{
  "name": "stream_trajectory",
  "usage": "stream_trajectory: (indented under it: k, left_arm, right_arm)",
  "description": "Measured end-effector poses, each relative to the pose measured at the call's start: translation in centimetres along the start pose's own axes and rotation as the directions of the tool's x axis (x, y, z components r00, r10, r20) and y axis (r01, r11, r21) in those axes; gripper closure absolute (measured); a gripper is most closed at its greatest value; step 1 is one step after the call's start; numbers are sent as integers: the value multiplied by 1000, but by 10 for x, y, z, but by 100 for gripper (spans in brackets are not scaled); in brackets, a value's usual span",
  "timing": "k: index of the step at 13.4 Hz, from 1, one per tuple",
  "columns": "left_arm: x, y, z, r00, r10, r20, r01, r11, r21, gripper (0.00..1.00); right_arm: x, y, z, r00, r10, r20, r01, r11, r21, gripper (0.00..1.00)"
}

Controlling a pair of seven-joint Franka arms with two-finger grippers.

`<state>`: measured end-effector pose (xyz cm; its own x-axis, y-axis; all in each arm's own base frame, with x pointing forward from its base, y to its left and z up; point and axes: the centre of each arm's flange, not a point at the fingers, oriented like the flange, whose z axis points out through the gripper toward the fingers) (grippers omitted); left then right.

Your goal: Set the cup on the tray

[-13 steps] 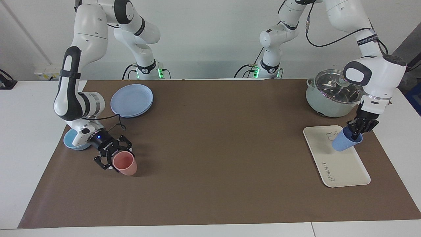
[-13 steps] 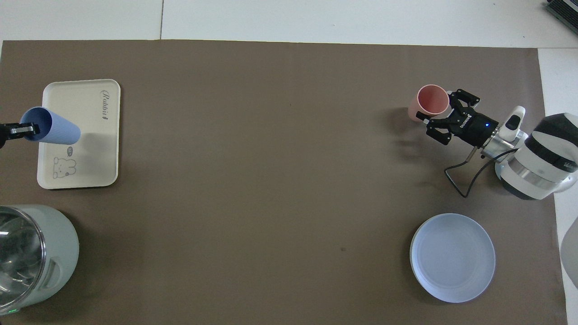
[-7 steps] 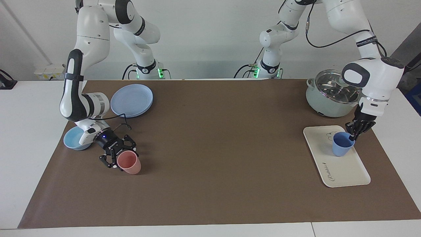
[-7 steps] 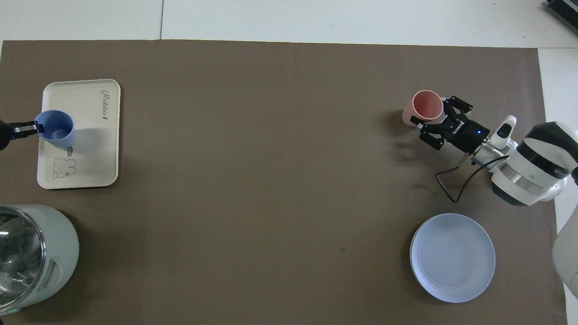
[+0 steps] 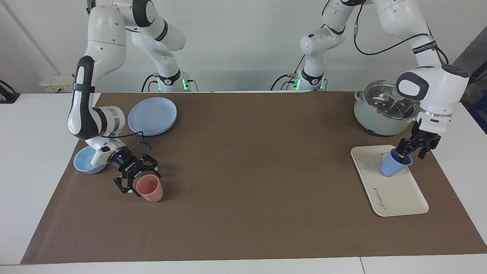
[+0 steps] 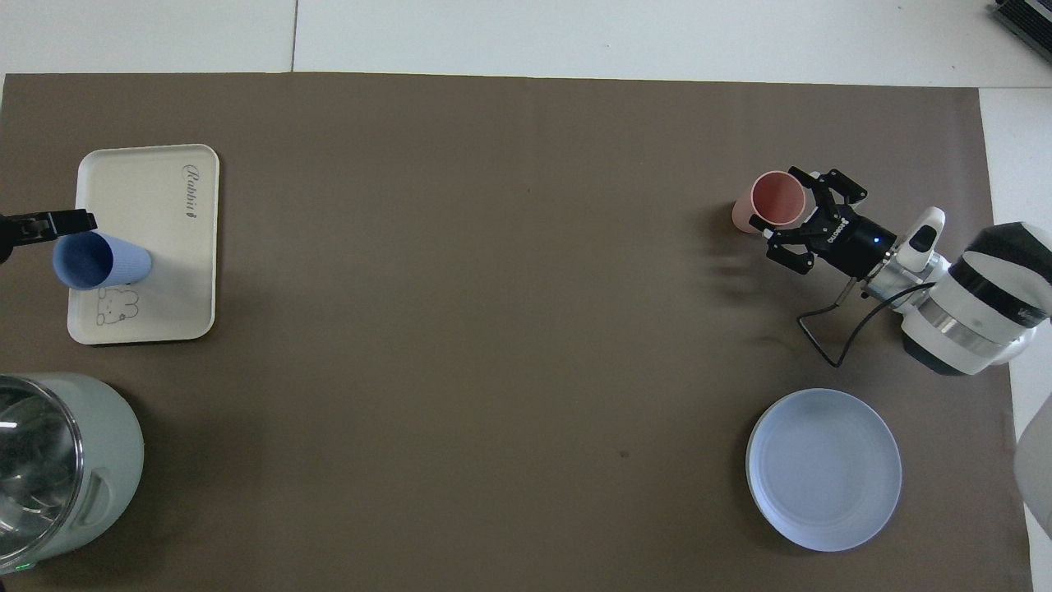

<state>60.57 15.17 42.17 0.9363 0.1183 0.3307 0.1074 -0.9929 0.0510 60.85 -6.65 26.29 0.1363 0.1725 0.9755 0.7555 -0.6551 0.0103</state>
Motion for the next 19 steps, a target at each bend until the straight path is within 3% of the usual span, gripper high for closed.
stream_trajectory:
  k: [4, 6, 8, 10, 12, 15, 17, 19]
  left_arm:
    - [30, 48, -47, 988, 46, 147, -42, 999, -33, 0]
    - [37, 98, -68, 972, 86, 217, -95, 995, 33, 0]
    - [36, 150, -86, 955, 125, 268, -142, 989, 46, 0]
    - [32, 185, -102, 938, 151, 311, -172, 984, 42, 0]
    - [30, 204, -119, 925, 165, 342, -190, 981, 38, 0]
    - [29, 207, -144, 911, 162, 379, -191, 981, 41, 0]
    - [28, 212, -166, 913, 171, 370, -199, 979, 39, 0]
    - [18, 221, -194, 911, 185, 368, -214, 976, 40, 0]
  right_arm:
    - [67, 6, -17, 998, -50, -30, 49, 999, -15, 0]
    - [111, 4, -34, 999, -3, 50, 2, 1000, 27, 0]
    - [150, 1, -54, 985, 26, 170, -37, 997, 62, 0]
    - [178, 2, -72, 950, 32, 312, -47, 998, 39, 0]
    - [197, -1, -84, 893, 55, 447, -68, 998, 11, 0]
    - [210, -3, -96, 744, 140, 654, -100, 990, -99, 0]
    - [220, -2, -96, 635, 223, 740, -100, 973, -208, 0]
    - [232, -4, -95, 542, 345, 766, -125, 935, -332, 0]
